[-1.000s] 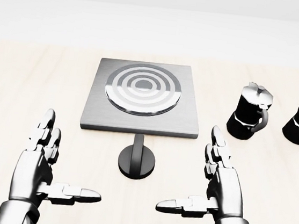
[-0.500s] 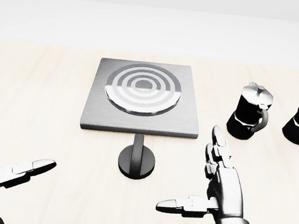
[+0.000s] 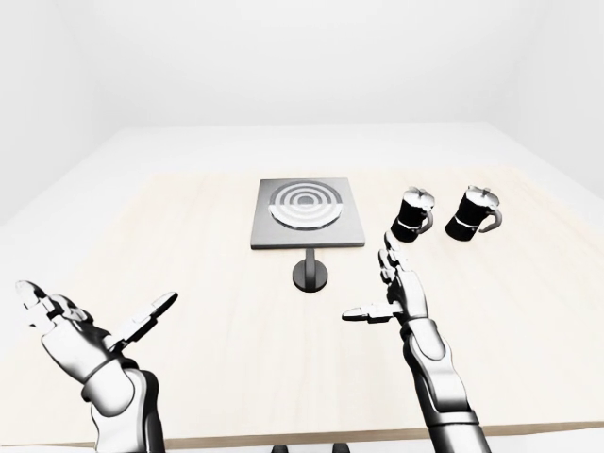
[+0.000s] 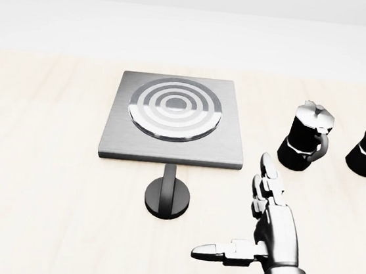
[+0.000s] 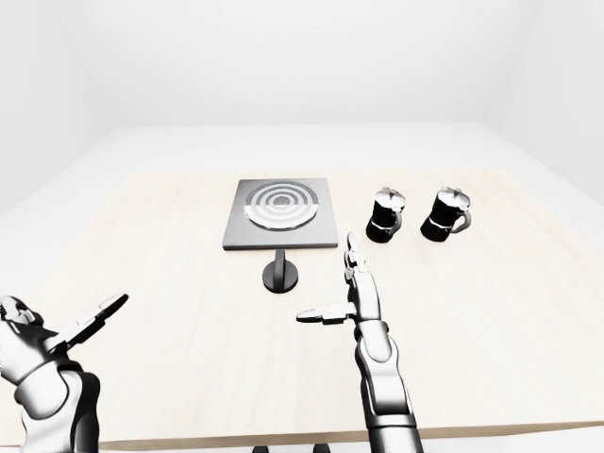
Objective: Turn off the stove.
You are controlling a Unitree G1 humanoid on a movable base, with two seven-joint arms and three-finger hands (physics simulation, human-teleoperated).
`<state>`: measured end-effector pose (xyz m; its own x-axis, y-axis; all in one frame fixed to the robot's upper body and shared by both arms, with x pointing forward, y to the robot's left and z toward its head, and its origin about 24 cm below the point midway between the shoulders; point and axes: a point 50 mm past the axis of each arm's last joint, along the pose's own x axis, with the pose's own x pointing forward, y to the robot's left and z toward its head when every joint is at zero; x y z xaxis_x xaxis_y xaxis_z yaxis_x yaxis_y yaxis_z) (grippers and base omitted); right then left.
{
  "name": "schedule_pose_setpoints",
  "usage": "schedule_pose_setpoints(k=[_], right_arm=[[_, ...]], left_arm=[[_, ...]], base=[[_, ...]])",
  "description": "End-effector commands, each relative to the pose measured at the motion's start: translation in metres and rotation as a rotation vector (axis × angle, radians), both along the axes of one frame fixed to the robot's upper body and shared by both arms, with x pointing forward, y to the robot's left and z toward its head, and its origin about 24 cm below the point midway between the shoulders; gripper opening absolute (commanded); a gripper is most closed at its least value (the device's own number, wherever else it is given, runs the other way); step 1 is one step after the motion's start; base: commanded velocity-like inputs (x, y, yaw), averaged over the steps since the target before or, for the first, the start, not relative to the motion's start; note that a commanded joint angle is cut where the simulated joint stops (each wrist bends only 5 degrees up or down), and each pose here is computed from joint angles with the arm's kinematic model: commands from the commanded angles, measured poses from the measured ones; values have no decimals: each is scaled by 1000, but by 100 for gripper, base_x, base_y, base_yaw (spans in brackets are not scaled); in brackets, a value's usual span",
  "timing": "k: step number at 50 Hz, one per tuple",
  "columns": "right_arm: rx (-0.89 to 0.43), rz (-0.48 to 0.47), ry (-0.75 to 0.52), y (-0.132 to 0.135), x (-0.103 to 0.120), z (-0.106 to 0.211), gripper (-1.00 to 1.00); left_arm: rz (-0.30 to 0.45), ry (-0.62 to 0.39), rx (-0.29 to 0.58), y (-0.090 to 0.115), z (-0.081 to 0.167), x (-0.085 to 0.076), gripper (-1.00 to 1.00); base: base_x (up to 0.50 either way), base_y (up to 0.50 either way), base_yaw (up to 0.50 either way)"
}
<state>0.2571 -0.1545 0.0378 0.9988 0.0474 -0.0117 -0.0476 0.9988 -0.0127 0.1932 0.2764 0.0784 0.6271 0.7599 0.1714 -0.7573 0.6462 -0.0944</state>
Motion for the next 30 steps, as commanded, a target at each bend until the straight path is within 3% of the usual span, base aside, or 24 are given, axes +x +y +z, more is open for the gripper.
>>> schedule_pose_setpoints(k=[1, 12, 30], right_arm=[[-4, 1, 3, 0, 0, -2, 100], [-6, 12, -5, 1, 0, 1, 100], [-15, 5, 8, 0, 1, -2, 100]], left_arm=[[115, 16, -13, 17, -2, -20, 100], [144, 31, -10, 29, -5, -38, 100], [137, 52, -9, 28, -7, -36, 100]], base=[[0, 0, 0], [0, 0, 0], [0, 0, 0]])
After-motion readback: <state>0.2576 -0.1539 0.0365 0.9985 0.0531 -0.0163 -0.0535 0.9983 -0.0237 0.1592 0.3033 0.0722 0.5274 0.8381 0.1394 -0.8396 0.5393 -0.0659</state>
